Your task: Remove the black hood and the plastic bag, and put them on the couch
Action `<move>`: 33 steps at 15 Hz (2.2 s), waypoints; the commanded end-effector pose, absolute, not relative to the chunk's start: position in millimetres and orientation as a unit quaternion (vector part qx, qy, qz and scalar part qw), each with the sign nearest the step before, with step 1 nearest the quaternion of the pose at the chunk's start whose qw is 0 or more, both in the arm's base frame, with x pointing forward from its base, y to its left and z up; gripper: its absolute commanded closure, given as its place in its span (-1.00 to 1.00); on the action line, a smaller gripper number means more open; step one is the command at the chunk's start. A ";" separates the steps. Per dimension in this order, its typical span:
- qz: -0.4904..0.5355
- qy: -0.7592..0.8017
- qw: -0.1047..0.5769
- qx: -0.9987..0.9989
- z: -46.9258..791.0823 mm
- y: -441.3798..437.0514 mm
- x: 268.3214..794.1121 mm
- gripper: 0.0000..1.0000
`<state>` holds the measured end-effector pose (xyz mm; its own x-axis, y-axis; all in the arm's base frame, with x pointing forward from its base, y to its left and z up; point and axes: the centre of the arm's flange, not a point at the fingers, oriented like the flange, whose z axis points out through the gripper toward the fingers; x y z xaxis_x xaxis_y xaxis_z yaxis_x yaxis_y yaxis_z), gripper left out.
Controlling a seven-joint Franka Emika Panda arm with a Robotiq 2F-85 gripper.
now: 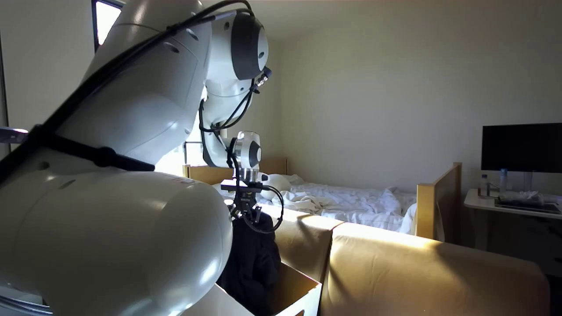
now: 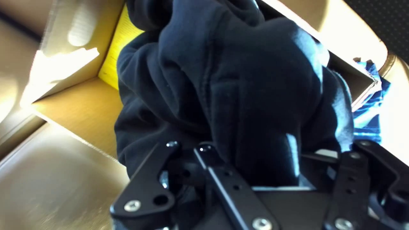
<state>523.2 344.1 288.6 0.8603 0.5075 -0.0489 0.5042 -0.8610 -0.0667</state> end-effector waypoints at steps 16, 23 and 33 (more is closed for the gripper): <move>-0.219 0.067 -0.133 -0.964 689.5 106.0 516.5 0.90; -0.202 0.186 -0.150 -0.950 792.2 -51.2 463.3 0.90; -0.196 0.105 -0.084 -0.971 605.2 -64.9 515.4 0.92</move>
